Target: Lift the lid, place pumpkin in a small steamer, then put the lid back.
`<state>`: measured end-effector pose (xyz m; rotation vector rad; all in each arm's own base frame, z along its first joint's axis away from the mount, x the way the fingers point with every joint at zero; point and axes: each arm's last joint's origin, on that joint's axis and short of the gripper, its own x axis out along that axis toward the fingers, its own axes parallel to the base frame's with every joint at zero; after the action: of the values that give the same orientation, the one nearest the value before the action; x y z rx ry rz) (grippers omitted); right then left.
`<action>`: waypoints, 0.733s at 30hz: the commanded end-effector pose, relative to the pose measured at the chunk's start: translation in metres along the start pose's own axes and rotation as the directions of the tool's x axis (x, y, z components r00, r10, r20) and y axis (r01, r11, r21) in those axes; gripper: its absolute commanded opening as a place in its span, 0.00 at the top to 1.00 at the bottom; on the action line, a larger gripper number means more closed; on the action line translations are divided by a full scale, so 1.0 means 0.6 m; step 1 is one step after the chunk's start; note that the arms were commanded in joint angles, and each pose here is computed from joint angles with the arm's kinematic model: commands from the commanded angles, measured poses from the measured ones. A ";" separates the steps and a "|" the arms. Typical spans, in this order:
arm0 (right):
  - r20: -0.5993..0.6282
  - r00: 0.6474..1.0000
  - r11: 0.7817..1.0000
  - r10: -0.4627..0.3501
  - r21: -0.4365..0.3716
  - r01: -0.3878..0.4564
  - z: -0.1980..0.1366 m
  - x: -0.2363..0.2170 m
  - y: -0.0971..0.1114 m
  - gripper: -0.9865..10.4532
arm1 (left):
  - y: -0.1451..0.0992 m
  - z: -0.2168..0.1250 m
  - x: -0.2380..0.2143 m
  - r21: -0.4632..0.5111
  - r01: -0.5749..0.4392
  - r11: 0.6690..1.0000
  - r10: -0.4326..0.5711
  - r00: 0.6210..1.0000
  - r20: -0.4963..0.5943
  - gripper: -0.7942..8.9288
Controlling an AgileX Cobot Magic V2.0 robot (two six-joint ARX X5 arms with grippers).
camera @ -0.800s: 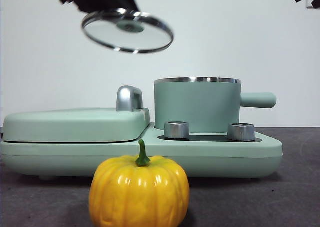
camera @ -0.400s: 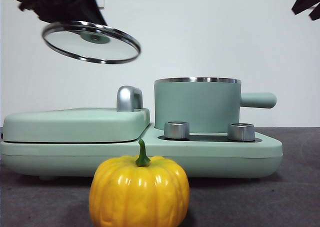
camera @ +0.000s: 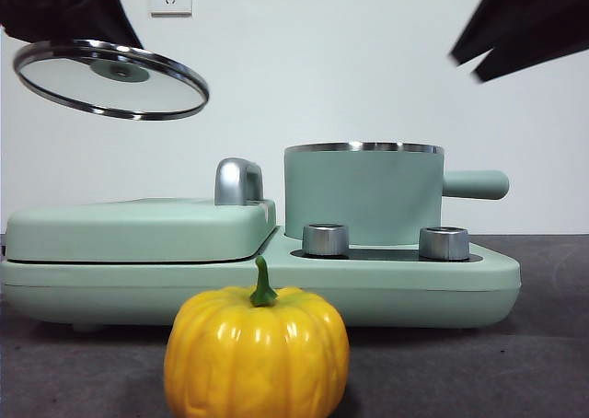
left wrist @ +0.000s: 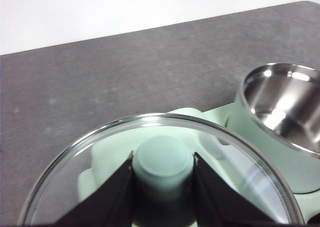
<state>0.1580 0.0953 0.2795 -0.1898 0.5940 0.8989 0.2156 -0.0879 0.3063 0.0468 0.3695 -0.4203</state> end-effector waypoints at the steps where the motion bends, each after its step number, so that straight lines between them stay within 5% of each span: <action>1: -0.048 0.997 0.995 0.053 -0.084 -0.057 0.008 0.028 0.019 0.63 | 0.002 0.017 -0.012 -0.004 -0.007 1.000 0.007 0.998 0.065 0.90; 10: -0.251 0.959 0.940 0.134 -0.275 -0.203 -0.011 0.114 0.083 0.59 | 0.009 0.016 -0.022 -0.012 -0.026 1.000 0.027 0.998 0.056 0.90; 22: -0.277 0.934 0.886 0.224 -0.342 -0.313 -0.023 0.192 0.135 0.56 | 0.009 0.016 -0.022 -0.005 -0.029 1.000 0.029 0.998 0.055 0.90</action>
<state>0.1441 0.2113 0.2102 -0.5742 0.6800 1.2546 0.2097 -0.0783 0.3113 0.0402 0.3638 -0.3910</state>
